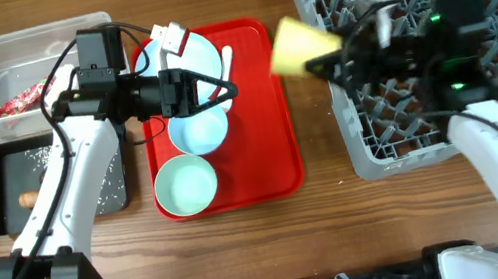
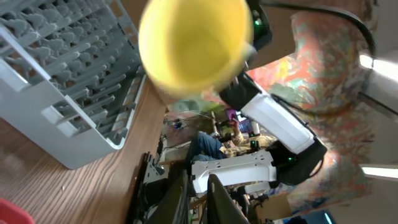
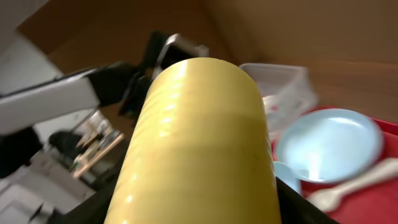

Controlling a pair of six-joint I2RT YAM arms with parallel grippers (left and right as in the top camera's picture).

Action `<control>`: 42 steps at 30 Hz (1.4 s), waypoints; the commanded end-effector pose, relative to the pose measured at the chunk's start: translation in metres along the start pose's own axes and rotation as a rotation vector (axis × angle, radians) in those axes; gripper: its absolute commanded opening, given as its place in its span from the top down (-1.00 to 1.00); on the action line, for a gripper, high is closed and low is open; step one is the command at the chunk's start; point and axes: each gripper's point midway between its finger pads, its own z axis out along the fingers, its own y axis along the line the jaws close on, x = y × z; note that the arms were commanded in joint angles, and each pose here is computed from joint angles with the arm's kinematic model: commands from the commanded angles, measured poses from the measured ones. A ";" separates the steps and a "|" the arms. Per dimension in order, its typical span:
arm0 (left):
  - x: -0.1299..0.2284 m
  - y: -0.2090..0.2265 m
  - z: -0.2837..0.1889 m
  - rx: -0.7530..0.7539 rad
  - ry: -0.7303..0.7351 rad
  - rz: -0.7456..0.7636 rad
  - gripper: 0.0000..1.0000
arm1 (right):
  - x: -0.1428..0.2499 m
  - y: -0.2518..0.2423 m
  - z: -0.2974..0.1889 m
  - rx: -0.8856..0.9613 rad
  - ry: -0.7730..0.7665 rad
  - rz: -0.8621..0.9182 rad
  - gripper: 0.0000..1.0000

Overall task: Sort waste into correct bins and load items into the dishwasher rack
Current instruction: 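Carry the yellow cup right and place it in the rack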

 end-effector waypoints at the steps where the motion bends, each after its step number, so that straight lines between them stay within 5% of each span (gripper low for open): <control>1: -0.004 0.007 0.001 -0.073 -0.013 0.019 0.78 | -0.015 -0.025 -0.030 0.133 -0.072 0.042 0.18; 8: -0.008 0.050 -0.008 -0.321 -0.060 -0.022 0.79 | 0.003 -0.074 -0.064 0.534 -0.110 0.184 0.10; 19: 0.021 0.129 -0.061 -0.875 -0.072 -0.211 0.80 | 0.017 -0.051 -0.143 1.103 0.030 0.310 0.11; 27: 0.024 0.138 -0.072 -0.960 -0.073 -0.220 0.79 | 0.058 -0.048 -0.174 1.361 0.206 0.462 0.08; 42: 0.026 0.141 -0.077 -0.997 -0.072 -0.228 0.75 | 0.127 -0.089 -0.177 1.385 0.548 0.699 0.06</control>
